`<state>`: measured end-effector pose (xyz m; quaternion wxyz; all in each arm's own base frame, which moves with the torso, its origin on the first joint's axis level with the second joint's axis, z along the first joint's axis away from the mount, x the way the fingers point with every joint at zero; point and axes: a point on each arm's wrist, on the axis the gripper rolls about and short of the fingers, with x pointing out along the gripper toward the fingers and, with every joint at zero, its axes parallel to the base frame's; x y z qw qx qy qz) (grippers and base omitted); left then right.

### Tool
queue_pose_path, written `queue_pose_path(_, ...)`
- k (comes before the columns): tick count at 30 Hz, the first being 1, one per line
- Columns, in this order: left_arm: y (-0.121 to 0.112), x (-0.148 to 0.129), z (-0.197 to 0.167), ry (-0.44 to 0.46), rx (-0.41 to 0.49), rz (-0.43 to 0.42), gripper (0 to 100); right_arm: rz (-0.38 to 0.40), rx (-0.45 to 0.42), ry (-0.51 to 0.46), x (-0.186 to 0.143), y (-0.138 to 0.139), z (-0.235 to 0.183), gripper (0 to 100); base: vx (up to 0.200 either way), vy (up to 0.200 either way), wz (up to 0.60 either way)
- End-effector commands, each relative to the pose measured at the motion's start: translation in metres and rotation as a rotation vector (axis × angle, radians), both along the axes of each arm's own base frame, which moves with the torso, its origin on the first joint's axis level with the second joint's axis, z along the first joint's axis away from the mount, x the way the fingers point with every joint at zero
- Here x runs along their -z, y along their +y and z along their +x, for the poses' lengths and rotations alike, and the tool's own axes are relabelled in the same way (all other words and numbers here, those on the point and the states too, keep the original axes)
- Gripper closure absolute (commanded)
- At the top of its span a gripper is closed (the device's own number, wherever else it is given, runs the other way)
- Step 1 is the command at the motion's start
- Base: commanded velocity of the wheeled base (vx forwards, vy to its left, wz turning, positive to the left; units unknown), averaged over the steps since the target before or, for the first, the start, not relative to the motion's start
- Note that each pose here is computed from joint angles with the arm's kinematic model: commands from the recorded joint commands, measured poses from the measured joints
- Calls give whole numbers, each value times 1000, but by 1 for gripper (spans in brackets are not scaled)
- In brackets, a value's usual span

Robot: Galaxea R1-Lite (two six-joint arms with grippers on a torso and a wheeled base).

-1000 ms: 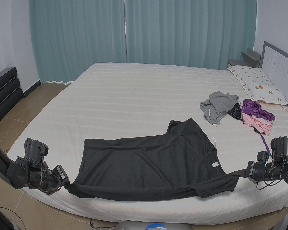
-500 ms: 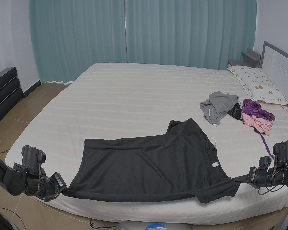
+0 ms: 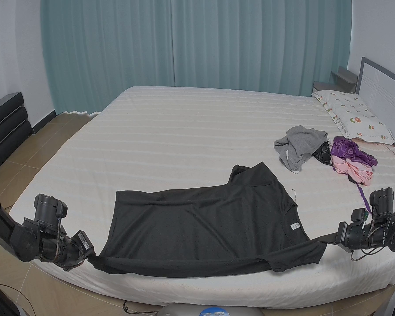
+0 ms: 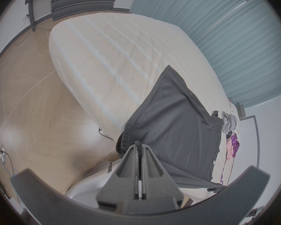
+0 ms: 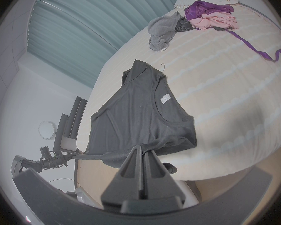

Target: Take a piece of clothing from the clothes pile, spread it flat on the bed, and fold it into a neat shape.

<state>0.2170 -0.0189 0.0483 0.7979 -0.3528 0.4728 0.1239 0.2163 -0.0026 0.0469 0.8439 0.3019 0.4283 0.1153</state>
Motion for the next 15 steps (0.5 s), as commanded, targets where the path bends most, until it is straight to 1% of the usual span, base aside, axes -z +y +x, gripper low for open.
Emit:
queue_pose_path(1,-1,9,20,20,-4,2,100,5,-1,20,8,0,16,100,0,0,0)
queue_pose_path(2,-2,10,31,12,-5,1,100,5,-2,24,11,0,26,100,0,0,0)
queue_pose_path(7,-4,21,52,21,-6,6,100,-7,-10,34,20,4,43,100,0,0,0)
queue_pose_path(11,-4,30,72,18,-33,49,100,-17,0,37,28,3,60,100,0,0,0)
queue_pose_path(15,-5,38,86,18,-40,60,100,-21,-6,38,35,6,73,100,0,0,0)
